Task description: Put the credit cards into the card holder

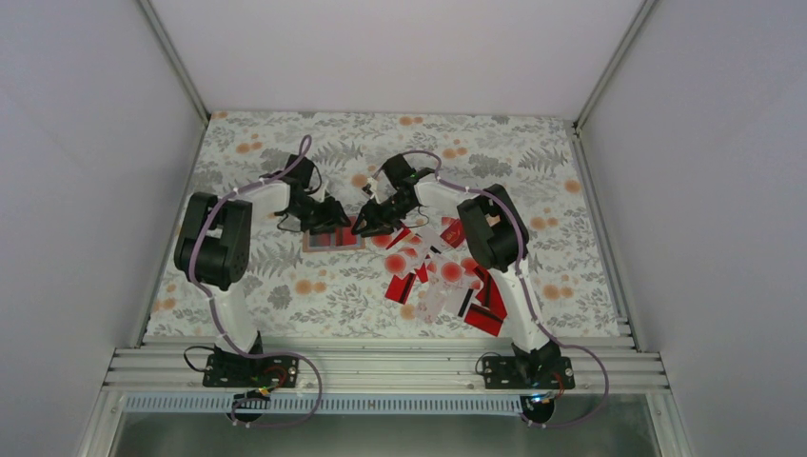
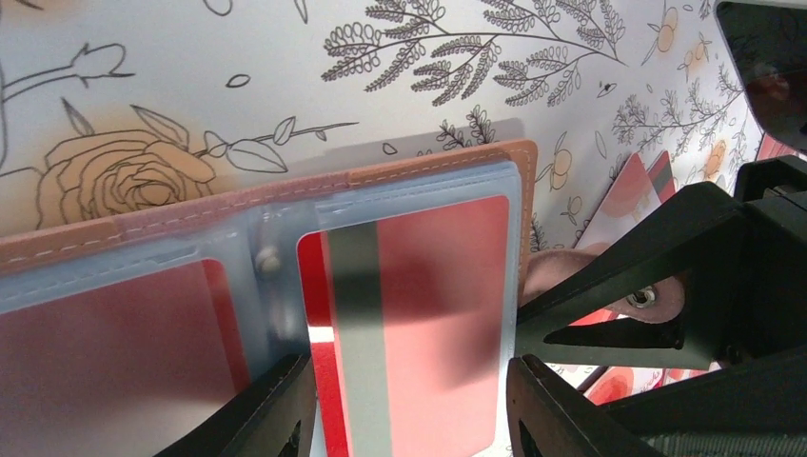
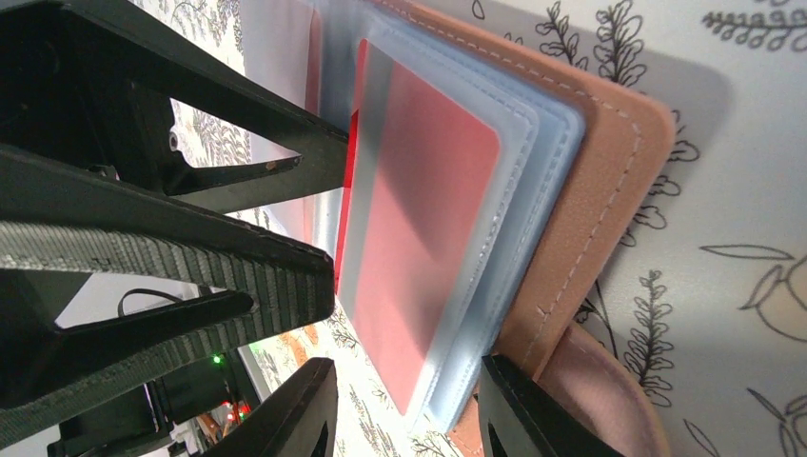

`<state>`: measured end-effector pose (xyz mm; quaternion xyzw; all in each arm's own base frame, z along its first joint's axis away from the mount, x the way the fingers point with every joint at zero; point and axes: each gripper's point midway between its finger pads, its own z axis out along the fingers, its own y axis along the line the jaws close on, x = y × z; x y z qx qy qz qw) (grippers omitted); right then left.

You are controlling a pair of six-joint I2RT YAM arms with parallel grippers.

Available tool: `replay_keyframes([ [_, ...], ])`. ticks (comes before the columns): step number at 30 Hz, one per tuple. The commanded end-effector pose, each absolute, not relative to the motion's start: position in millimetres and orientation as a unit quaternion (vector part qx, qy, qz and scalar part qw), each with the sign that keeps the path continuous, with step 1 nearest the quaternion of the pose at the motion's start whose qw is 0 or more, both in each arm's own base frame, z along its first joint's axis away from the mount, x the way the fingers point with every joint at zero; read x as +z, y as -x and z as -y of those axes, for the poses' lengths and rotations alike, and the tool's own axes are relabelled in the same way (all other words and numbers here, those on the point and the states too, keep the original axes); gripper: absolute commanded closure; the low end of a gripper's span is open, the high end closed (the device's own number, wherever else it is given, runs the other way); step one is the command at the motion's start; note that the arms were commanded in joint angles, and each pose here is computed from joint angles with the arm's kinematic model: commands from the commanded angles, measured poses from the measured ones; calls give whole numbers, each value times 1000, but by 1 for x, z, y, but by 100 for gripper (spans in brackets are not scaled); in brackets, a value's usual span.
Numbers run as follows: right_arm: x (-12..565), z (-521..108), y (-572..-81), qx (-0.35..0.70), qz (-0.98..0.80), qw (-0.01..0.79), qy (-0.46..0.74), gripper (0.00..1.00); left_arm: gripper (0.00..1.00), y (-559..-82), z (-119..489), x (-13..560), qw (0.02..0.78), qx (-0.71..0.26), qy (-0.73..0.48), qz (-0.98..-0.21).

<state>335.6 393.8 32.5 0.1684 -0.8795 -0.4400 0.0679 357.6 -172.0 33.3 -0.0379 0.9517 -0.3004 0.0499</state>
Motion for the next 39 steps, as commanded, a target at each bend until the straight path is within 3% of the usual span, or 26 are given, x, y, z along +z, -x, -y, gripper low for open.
replay_keyframes([
  [1,16,-388,-322,-403,898,84,-157,61,49,-364,182,37,50,-313,33,-948],
  [22,36,-388,-335,-393,903,48,-166,62,50,-368,188,60,73,-305,3,-949],
  [34,84,-391,-345,-411,896,7,-171,55,46,-352,172,79,90,-271,-5,-958],
  [39,92,-396,-343,-433,886,13,-163,54,52,-348,167,80,95,-261,-10,-961],
])
